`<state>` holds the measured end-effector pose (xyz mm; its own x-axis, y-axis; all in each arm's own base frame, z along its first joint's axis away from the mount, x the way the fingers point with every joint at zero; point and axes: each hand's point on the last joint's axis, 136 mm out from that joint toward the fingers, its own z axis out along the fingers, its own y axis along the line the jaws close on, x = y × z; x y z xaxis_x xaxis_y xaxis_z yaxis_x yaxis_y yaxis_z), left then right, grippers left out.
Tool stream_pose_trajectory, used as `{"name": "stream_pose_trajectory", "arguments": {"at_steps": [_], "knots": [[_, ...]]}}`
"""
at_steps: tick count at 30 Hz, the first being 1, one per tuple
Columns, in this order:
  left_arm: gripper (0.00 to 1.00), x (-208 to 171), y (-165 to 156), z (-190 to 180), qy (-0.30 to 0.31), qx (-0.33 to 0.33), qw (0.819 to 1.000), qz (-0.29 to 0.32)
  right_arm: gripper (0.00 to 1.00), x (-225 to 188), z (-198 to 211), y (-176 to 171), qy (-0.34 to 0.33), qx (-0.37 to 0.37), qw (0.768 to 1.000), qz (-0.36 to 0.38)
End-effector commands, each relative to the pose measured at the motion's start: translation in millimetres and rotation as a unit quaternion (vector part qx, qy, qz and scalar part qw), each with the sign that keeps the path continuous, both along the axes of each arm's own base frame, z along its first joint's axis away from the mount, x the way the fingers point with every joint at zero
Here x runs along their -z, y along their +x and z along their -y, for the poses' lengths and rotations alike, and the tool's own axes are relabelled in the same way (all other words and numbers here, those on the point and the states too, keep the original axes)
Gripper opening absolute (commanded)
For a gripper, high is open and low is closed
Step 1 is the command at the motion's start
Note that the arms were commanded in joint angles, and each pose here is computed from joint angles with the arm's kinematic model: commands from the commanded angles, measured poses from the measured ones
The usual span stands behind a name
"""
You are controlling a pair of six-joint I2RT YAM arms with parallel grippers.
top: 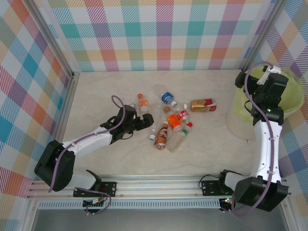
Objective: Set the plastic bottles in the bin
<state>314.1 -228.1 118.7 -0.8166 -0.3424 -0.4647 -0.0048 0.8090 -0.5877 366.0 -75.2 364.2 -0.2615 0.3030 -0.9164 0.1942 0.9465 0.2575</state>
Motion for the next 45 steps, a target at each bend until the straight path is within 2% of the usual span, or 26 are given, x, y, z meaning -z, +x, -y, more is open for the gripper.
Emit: {"name": "stream_pose_trajectory", "arguments": {"at_steps": [1, 5, 8, 12, 15, 20, 24, 28, 31, 33, 39, 42, 45], "knots": [[1.00, 8.1, -8.6, 2.6, -0.023, -0.001, 0.999, -0.037, 1.00, -9.9, -57.6, 0.5, 0.060, -0.118, 0.991, 0.027], [1.00, 9.0, -17.2, 0.6, -0.029, -0.005, 0.998, -0.060, 1.00, 5.8, -108.9, 3.4, 0.047, -0.198, 0.979, -0.003], [1.00, 2.4, -20.3, 1.2, -0.060, -0.018, 0.996, -0.057, 1.00, 26.0, -137.0, 7.8, 0.024, -0.231, 0.972, -0.032], [1.00, -6.6, -22.2, -5.2, -0.070, -0.034, 0.996, -0.043, 1.00, 61.5, -158.6, 16.3, -0.003, -0.248, 0.965, -0.080], [1.00, -8.9, -22.0, -15.1, -0.055, -0.047, 0.997, -0.026, 1.00, 93.1, -165.3, 23.8, -0.009, -0.245, 0.961, -0.127], [1.00, -5.2, -23.1, -21.7, -0.047, -0.057, 0.997, -0.020, 1.00, 152.3, -150.2, 37.2, 0.021, -0.157, 0.959, -0.236], [1.00, -0.2, -21.9, -21.1, -0.038, -0.055, 0.997, -0.026, 1.00, 193.9, -148.2, 40.8, 0.127, -0.067, 0.950, -0.279], [1.00, -0.5, -18.6, -19.4, -0.035, -0.054, 0.998, -0.026, 1.00, 220.8, -138.0, 43.9, 0.203, 0.037, 0.939, -0.276], [1.00, -1.1, -17.7, -20.2, -0.033, -0.056, 0.998, -0.024, 1.00, 226.4, -133.8, 51.0, 0.262, 0.105, 0.920, -0.272], [1.00, 0.2, -18.3, -23.1, -0.031, -0.063, 0.997, -0.025, 1.00, 235.1, -133.2, 49.6, 0.305, 0.171, 0.890, -0.291], [1.00, 10.9, -23.2, -37.2, -0.051, -0.118, 0.991, -0.036, 1.00, 263.8, -146.9, 61.7, 0.423, 0.272, 0.813, -0.295], [1.00, 14.1, -27.3, -47.1, -0.054, -0.141, 0.988, -0.034, 0.98, 290.4, -144.7, 65.7, 0.442, 0.336, 0.772, -0.309], [1.00, 11.7, -31.0, -57.6, -0.062, -0.167, 0.984, -0.027, 0.97, 301.1, -146.6, 78.7, 0.430, 0.357, 0.761, -0.329]]}}
